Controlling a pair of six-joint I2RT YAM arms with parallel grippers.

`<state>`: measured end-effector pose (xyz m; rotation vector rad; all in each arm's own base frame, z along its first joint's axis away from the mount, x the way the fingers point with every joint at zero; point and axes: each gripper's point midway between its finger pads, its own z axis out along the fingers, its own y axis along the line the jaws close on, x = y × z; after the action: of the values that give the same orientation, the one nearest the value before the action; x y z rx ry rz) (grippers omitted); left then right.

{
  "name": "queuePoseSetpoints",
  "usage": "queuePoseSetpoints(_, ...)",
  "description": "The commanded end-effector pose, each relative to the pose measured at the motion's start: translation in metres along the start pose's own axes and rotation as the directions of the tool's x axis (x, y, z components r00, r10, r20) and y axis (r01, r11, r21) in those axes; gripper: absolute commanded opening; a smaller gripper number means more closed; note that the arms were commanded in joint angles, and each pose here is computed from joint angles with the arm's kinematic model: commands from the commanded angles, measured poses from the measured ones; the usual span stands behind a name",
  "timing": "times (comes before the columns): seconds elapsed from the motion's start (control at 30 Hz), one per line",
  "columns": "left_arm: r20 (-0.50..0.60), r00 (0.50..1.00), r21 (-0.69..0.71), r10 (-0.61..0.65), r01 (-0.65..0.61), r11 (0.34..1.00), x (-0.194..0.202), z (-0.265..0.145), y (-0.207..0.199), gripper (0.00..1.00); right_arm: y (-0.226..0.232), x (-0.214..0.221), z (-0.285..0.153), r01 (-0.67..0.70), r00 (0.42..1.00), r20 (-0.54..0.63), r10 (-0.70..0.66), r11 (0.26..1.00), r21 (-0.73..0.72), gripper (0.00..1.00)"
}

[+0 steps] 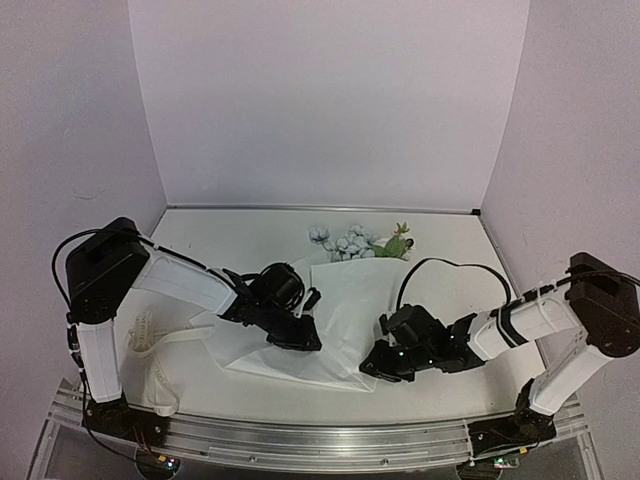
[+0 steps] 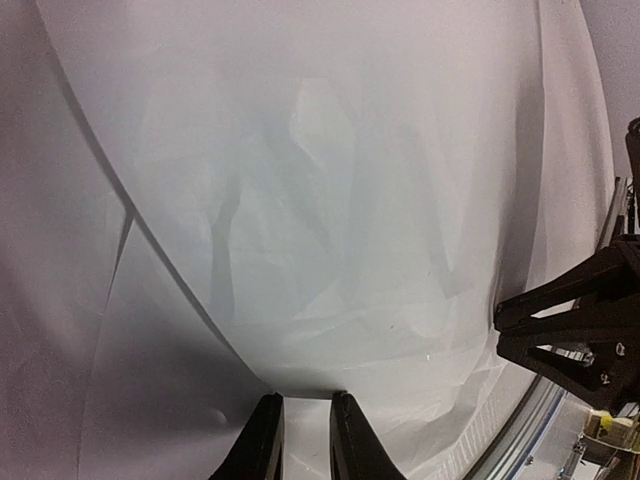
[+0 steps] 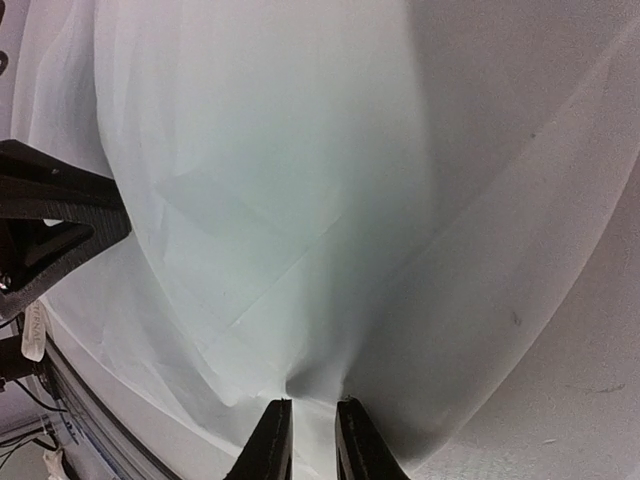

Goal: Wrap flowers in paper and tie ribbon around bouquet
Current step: Press the fold line on the 2/3-folded wrapping paper.

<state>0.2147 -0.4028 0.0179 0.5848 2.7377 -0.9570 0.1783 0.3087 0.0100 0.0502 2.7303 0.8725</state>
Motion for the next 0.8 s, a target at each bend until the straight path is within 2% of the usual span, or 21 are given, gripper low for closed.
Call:
queuePoseSetpoints(0.0,-0.022,1.000,-0.102,0.002,-0.004,0.995,0.007,-0.016,0.016,0.18,-0.007,0.009,0.010,-0.013,1.000,0.004,0.013,1.000,0.012,0.15)
queuePoseSetpoints(0.23,0.068,0.997,-0.004,0.033,-0.033,0.999,-0.023,-0.060,-0.031,0.22,-0.011,0.010,0.012,-0.026,1.000,0.009,0.026,1.000,0.015,0.15)
queuePoseSetpoints(0.33,0.082,0.996,0.056,0.032,-0.037,0.998,-0.030,-0.065,-0.048,0.23,-0.010,0.010,0.012,-0.025,1.000,0.009,0.025,1.000,0.011,0.15)
queuePoseSetpoints(0.5,0.059,0.996,0.133,0.069,-0.077,0.988,-0.031,-0.044,-0.065,0.24,-0.006,0.010,0.012,-0.026,1.000,0.003,0.026,1.000,0.001,0.15)
queuePoseSetpoints(0.77,0.035,0.987,0.134,0.157,-0.161,0.978,-0.027,-0.003,-0.055,0.24,0.001,0.013,0.013,-0.030,0.999,-0.024,0.029,0.999,-0.021,0.15)
